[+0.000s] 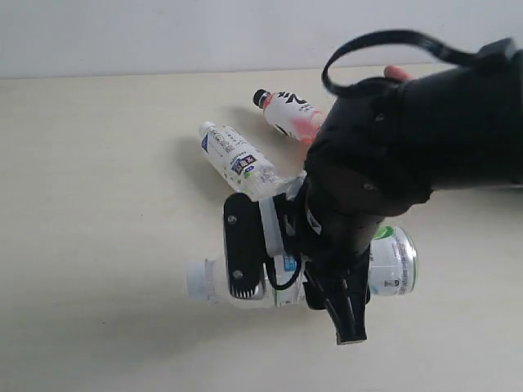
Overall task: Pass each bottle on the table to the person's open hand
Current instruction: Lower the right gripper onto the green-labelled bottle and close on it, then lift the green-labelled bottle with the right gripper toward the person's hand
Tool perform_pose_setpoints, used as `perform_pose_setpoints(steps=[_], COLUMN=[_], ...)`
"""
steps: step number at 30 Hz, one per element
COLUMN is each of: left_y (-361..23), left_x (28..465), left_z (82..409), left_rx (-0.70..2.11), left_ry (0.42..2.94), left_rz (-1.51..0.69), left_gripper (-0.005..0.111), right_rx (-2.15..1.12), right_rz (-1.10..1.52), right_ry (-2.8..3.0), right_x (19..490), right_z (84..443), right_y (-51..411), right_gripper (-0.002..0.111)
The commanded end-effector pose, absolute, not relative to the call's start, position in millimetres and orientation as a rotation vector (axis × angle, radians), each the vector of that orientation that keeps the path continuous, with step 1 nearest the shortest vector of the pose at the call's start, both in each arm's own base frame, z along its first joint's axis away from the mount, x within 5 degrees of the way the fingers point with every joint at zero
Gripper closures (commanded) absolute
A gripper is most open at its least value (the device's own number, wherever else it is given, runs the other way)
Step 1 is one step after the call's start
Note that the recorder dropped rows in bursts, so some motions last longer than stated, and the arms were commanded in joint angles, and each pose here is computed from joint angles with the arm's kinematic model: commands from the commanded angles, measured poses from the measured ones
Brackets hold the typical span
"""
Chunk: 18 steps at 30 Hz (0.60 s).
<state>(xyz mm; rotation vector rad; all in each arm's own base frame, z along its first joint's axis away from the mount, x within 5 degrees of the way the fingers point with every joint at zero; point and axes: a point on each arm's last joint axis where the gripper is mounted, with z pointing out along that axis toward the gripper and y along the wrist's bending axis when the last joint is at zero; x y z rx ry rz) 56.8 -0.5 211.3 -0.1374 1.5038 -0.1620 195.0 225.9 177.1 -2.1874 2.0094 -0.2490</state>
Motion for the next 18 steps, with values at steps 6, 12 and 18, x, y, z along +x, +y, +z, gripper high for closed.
perform_pose_setpoints(steps=[6, 12, 18], left_y=[0, 0, 0], left_x=[56, 56, 56], left_z=[211, 211, 211], left_rx=[-0.135, -0.135, -0.136], left_ry=[1.499, 1.499, 1.501], left_rz=[-0.160, -0.160, -0.159], left_gripper=[0.101, 0.101, 0.101], right_rx=[-1.666, -1.297, -0.885], right_rz=[-0.140, -0.266, -0.260], right_ry=[2.368, 2.591, 2.708], right_x=[175, 166, 163], right_z=[251, 273, 284], right_y=[207, 181, 170], right_gripper=[0.108, 0.108, 0.108])
